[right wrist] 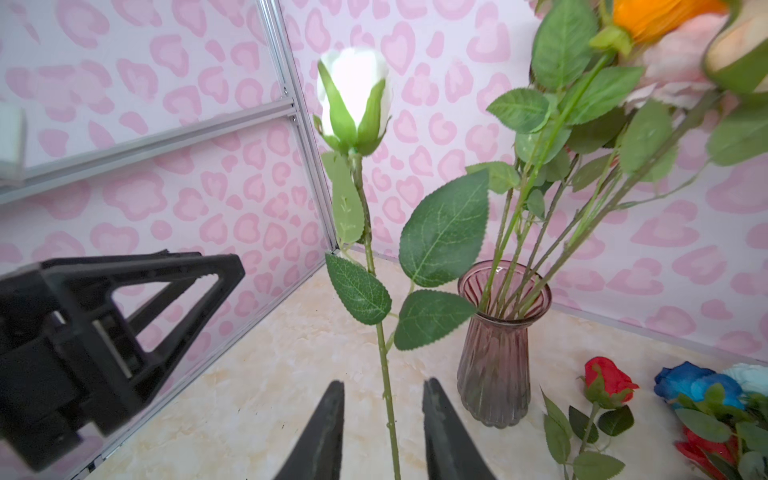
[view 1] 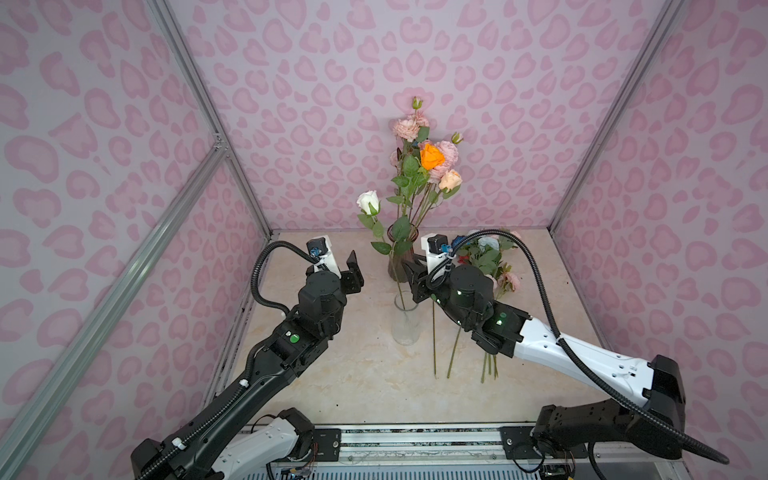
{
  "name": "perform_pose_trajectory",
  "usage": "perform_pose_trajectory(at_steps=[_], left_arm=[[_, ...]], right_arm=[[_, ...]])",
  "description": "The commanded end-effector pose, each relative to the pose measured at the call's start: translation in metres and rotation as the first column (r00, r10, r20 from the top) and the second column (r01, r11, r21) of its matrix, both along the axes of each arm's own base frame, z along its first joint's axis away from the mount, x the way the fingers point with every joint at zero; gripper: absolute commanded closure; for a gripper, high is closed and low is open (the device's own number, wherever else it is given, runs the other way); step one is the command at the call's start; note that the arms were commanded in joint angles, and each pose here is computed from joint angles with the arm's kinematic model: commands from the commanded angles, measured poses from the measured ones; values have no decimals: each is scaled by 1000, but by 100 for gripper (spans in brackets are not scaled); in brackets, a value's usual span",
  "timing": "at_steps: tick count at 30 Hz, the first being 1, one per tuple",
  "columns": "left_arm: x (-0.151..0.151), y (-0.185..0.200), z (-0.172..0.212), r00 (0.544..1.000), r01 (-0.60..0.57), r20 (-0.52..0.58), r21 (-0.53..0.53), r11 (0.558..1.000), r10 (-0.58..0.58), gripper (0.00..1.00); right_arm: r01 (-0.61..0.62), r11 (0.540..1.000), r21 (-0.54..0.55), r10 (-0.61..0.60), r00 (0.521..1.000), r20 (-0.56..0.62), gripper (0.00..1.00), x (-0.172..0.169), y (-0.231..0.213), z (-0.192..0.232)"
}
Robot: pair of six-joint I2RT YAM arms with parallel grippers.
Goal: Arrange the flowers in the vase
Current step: 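Open the right gripper and withdraw it toward the flower pile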
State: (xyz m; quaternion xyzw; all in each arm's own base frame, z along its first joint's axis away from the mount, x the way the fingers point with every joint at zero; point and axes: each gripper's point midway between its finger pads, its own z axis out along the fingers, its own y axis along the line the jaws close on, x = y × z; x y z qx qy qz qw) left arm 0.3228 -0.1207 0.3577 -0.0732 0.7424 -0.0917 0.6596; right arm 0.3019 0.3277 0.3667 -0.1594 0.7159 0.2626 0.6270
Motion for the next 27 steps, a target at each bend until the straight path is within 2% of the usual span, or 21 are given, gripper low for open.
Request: perform_pose_trajectory(at_steps=[1,3,6,9,11,16,17,20,23,25,27], left_arm=[[-6,-8,14,997,66,34,-48,997,-65,32],[-11,-14,19,992,121,51,-70,990,-117,33],[-20,-36,27,963,264,80,-97,960,-257,36],[-32,-65,34,902,428,104,-104,898,-418,38],[-42,-86,37,845,534,112,-110,838,-523,40],[-76,-150,31,606,795,91,-104,597,-791,40],[-83,-163,26,553,832,65,-102,546,-831,40],[-100,-190,12,450,889,4,-93,448,-893,40],[-109,-204,1,412,907,-31,-83,413,-911,39],[-112,-208,-3,406,909,-42,-80,409,-913,39],[-114,-210,-4,403,911,-49,-76,405,-914,39]], right_arm=[[75,997,-7,-75,997,12,66,-3,-24,6],[146,989,-19,-146,989,8,65,-4,-47,4],[260,965,-43,-261,965,-23,65,3,-87,-13],[345,937,-53,-349,921,-175,65,23,-132,-53],[397,916,-62,-397,871,-289,65,35,-160,-85],[434,891,-130,-438,749,-497,61,53,-193,-167],[436,890,-136,-436,725,-533,60,57,-196,-182],[420,895,-150,-415,661,-625,54,65,-198,-218],[400,898,-183,-407,595,-694,52,73,-198,-250],[399,894,-203,-410,548,-729,52,78,-197,-269],[382,898,-218,-405,524,-749,52,83,-193,-285]])
